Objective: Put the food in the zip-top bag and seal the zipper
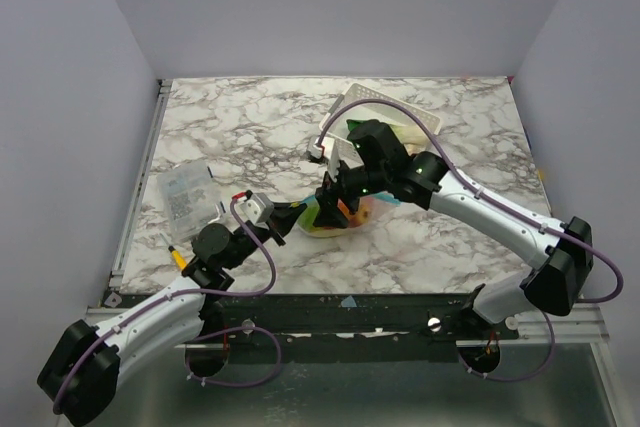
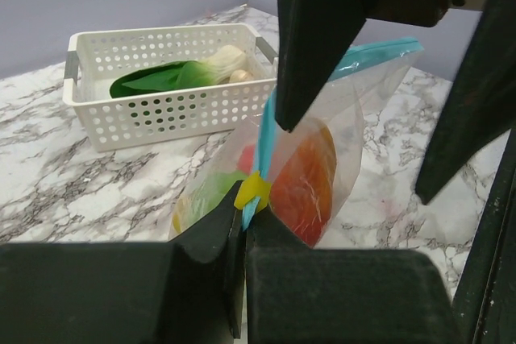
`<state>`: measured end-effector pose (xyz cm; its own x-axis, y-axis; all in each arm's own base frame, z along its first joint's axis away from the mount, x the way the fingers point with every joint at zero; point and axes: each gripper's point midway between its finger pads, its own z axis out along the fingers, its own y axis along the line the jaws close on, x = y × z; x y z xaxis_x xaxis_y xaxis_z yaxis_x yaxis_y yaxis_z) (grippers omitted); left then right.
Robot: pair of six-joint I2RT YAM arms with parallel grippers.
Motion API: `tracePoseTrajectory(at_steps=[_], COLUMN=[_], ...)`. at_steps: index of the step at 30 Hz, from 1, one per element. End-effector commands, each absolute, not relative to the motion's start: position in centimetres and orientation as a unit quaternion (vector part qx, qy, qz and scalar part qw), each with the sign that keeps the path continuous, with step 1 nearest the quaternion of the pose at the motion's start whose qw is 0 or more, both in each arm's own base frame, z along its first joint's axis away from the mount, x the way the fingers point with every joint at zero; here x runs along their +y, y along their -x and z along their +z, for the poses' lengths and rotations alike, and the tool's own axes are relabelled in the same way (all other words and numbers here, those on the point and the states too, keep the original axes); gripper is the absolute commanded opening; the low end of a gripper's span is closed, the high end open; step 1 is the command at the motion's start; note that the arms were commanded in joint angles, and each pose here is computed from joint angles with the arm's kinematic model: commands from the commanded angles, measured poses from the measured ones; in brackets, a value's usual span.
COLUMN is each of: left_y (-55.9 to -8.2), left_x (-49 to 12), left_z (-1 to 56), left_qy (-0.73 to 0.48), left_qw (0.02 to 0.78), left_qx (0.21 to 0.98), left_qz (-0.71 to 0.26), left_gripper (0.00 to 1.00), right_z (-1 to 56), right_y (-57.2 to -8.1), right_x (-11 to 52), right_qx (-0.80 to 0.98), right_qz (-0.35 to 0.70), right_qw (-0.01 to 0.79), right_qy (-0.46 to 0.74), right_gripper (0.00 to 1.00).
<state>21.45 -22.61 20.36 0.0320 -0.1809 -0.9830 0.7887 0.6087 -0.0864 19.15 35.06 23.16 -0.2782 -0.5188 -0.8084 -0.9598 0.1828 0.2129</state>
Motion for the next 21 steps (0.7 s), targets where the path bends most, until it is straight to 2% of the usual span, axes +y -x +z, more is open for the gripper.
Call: tracePoseTrajectory(at_steps=[1,12,21], left_y=[-20.7,-20.5,-20.1], left_x=[-23.1,-23.0,-23.0], left_z=[21.7,22.0,22.6], left_qy=[-0.265,-0.267,-0.268], left_qw=[0.668,0.668,0.671], left_qx=[0.58,0.58,0.571], left_qz=[-0.384,-0.383,-0.391], left_gripper=[0.0,0.0,0.0], right_z=[23.0,26.6,24.0], right_y=[-23.1,-23.8,-23.3], right_x=[35.0,35.7,36.6], right_qx=[0.683,0.637,0.629], right_qz=[0.299,0.296,0.305], right_qw=[0.393,0.443,0.4], right_qy=[0.538,0.557,0.593], right_gripper=[0.75,0.74,0.7])
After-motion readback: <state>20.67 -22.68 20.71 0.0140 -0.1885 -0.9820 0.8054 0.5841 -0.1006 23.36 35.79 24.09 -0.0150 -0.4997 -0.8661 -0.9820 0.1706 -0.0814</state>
